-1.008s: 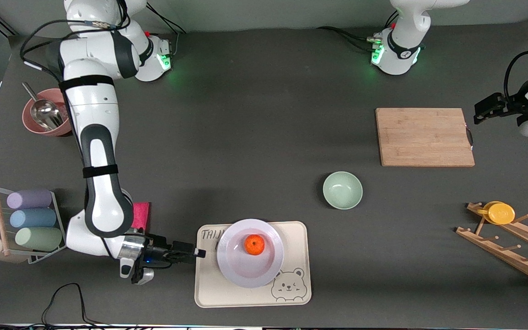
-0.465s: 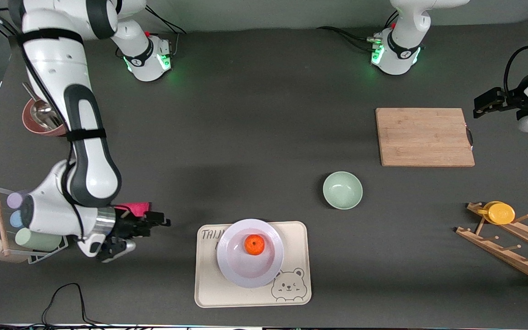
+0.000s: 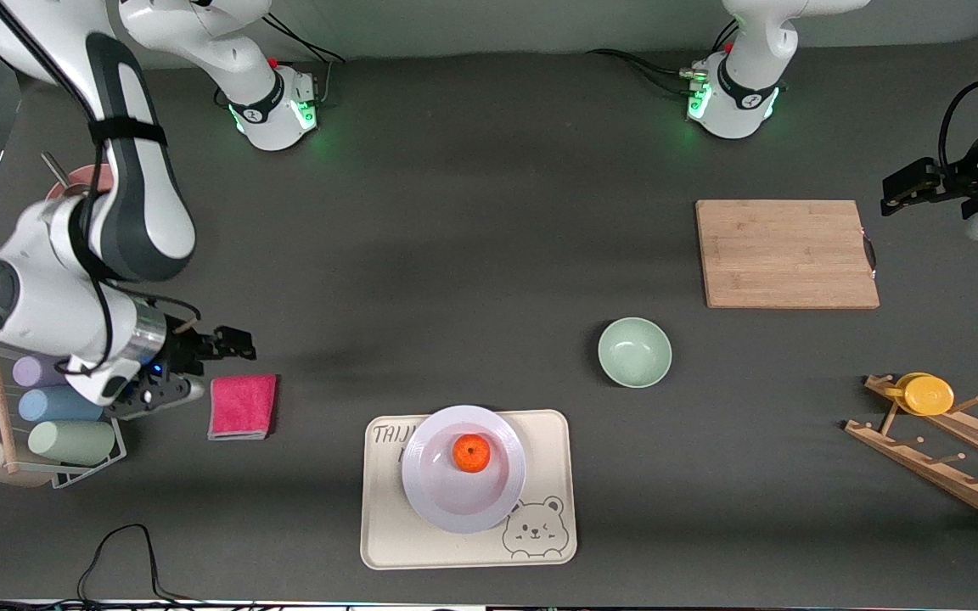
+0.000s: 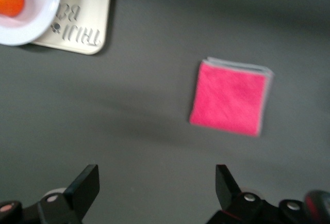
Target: Place orange and plate with both arms
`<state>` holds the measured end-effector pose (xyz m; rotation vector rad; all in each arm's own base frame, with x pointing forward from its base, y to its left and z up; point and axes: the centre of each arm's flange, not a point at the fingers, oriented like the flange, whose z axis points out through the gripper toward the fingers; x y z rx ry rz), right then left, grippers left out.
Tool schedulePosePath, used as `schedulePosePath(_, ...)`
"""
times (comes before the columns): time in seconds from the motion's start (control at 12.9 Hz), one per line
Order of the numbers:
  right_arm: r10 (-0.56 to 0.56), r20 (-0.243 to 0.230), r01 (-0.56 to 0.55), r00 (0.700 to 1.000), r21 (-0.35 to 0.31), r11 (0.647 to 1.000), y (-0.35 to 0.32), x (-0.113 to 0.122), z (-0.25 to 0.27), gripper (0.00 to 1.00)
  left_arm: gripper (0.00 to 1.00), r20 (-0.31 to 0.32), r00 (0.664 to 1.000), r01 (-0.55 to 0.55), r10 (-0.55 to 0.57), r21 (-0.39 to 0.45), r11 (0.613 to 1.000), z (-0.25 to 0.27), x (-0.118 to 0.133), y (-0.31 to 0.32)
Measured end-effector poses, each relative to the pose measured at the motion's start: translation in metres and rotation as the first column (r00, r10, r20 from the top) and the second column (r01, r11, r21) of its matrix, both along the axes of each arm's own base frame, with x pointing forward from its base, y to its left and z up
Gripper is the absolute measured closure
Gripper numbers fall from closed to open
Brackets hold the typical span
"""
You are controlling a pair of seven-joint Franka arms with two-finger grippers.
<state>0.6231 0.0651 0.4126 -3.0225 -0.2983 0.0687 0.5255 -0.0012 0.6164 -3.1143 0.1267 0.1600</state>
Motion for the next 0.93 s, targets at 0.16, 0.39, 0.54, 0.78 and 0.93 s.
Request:
schedulePosePath(0.16,0.001,-0.01,-0.001,1.0,-0.012,1.0,-0.008,-0.021,0.036,0.0,0.0,0.025,1.0,-0.005,0.005,-0.001,1.0,0.007,0.002,0.003)
schedulePosePath(0.39,0.017,-0.01,-0.017,1.0,-0.028,0.999,-0.018,-0.044,0.094,0.0,0.0,0.06,0.998,-0.019,0.019,-0.001,1.0,0.015,0.004,0.01)
schedulePosePath(0.54,0.007,-0.001,-0.007,1.0,-0.033,0.999,-0.021,-0.048,0.133,0.0,0.0,0.062,0.998,-0.026,0.026,-0.001,1.0,0.016,0.004,0.014)
schedulePosePath(0.78,-0.001,0.004,0.002,1.0,-0.035,0.999,-0.02,-0.05,0.166,0.0,0.0,0.061,0.997,-0.043,0.043,0.0,0.999,0.016,0.004,0.024)
schedulePosePath(0.93,-0.004,0.003,0.004,1.0,-0.038,0.999,-0.02,-0.05,0.17,0.0,0.0,0.059,0.997,-0.044,0.044,0.0,0.999,0.014,0.004,0.024)
